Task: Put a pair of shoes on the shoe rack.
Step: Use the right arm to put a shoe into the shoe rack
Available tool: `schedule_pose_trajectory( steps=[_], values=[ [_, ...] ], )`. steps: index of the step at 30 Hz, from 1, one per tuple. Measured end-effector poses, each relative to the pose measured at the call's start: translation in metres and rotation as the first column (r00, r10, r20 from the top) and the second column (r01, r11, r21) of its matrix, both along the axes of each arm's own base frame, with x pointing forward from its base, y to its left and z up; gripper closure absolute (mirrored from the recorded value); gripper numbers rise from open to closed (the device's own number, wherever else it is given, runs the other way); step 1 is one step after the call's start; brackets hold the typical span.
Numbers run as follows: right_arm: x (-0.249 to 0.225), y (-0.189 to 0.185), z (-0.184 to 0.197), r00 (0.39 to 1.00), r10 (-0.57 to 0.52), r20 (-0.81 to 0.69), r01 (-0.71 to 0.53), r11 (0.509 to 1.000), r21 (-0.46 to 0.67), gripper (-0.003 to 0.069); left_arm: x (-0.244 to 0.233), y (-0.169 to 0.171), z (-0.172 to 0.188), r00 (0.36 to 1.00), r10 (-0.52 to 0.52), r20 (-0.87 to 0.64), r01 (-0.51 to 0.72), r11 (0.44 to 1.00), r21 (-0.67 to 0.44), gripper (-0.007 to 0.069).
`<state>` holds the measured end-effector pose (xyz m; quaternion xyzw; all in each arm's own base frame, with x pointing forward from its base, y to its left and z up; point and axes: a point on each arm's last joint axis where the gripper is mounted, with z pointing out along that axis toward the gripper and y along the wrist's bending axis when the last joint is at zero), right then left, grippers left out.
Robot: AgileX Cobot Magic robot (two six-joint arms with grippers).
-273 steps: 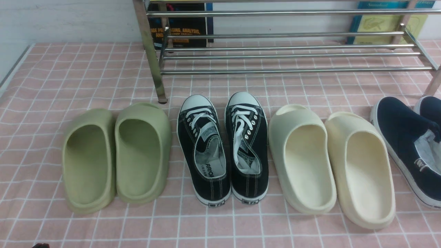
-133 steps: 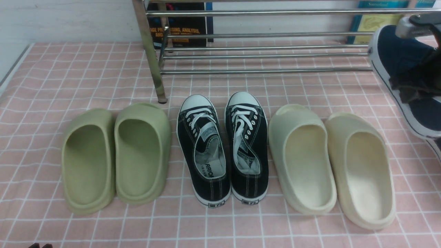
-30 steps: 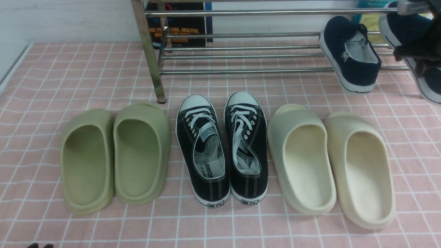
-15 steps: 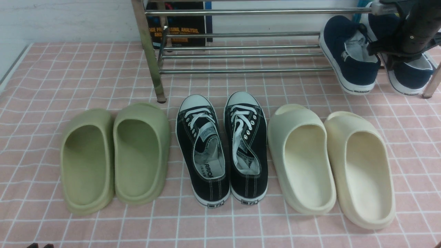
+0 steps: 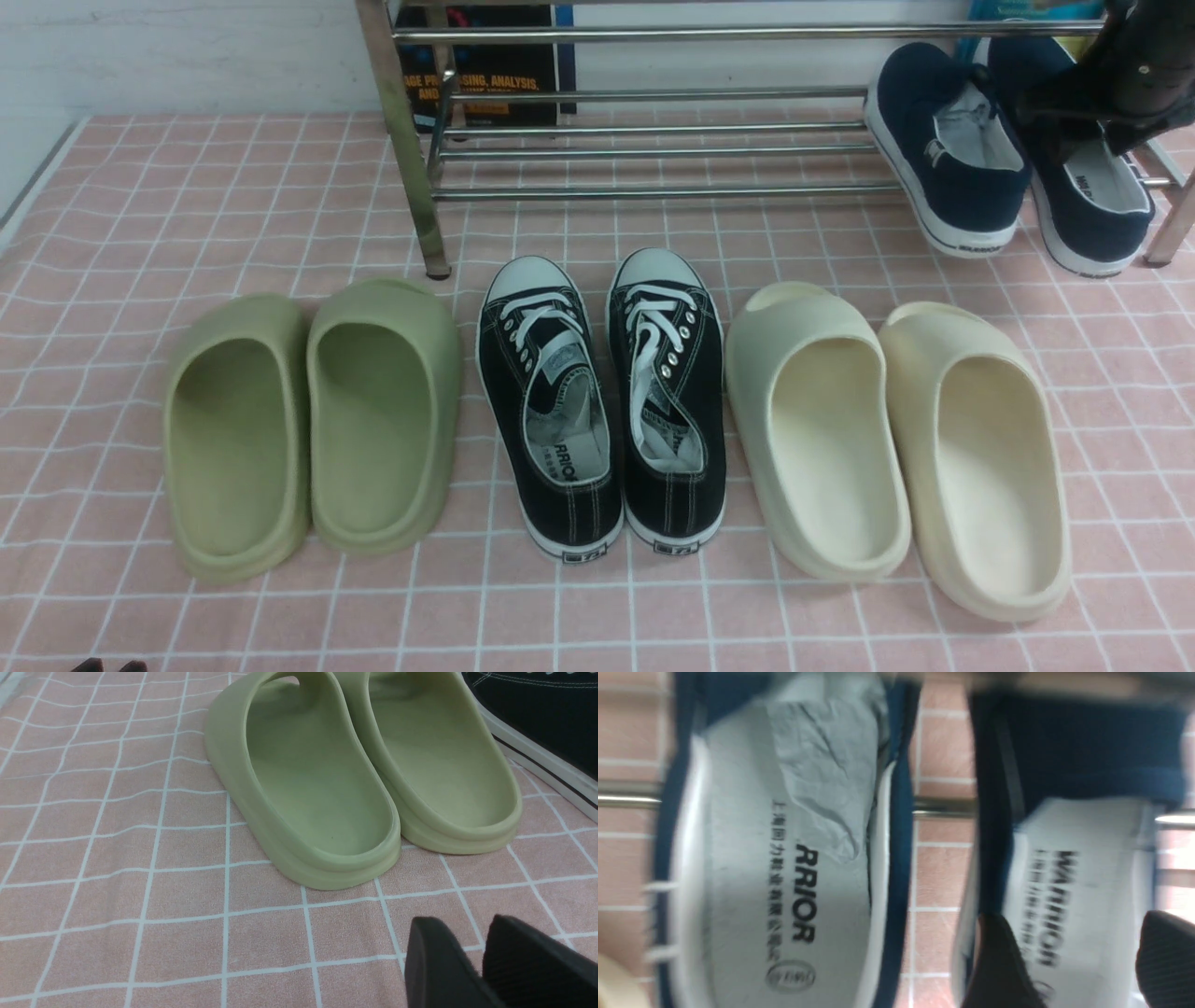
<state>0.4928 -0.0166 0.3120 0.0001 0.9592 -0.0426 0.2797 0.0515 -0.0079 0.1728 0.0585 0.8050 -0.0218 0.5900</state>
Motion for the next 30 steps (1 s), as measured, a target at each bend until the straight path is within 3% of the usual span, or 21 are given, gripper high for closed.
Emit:
schedule_pose_trajectory(
  steps=[5, 9, 13, 14, 16, 22, 30],
  values=[
    [-0.024, -0.001, 0.046, 0.998, -0.005, 0.065, 0.006, 1.000, -0.013, 0.0293, 0.000, 0.000, 0.000, 1.000, 0.000, 0.000, 0.000, 1.000, 0.000, 0.0425],
    [-0.051, -0.007, 0.067, 0.998, -0.022, 0.065, 0.027, 0.997, -0.075, 0.0427, 0.000, 0.000, 0.000, 1.000, 0.000, 0.000, 0.000, 1.000, 0.000, 0.0425],
    [-0.062, -0.025, 0.040, 0.998, -0.060, -0.031, 0.056, 0.992, -0.111, 0.0553, 0.000, 0.000, 0.000, 1.000, 0.000, 0.000, 0.000, 1.000, 0.000, 0.0424],
    [-0.065, -0.038, 0.014, 0.990, -0.089, -0.107, 0.077, 0.991, -0.105, 0.0613, 0.000, 0.000, 0.000, 1.000, 0.000, 0.000, 0.000, 1.000, 0.000, 0.0424],
    [-0.068, -0.052, -0.019, 0.974, -0.120, -0.190, 0.107, 0.991, -0.075, 0.0665, 0.000, 0.000, 0.000, 1.000, 0.000, 0.000, 0.000, 1.000, 0.000, 0.0424],
    [-0.070, -0.067, -0.092, 0.947, -0.158, -0.281, 0.182, 0.981, 0.062, 0.0677, 0.000, 0.000, 0.000, 1.000, 0.000, 0.000, 0.000, 1.000, -0.001, 0.0417],
    [-0.050, -0.058, -0.111, 0.968, -0.190, -0.167, 0.225, 0.947, 0.228, 0.0677, 0.000, 0.000, 0.000, 1.000, 0.000, 0.000, 0.000, 1.000, -0.001, 0.0409]
  ],
)
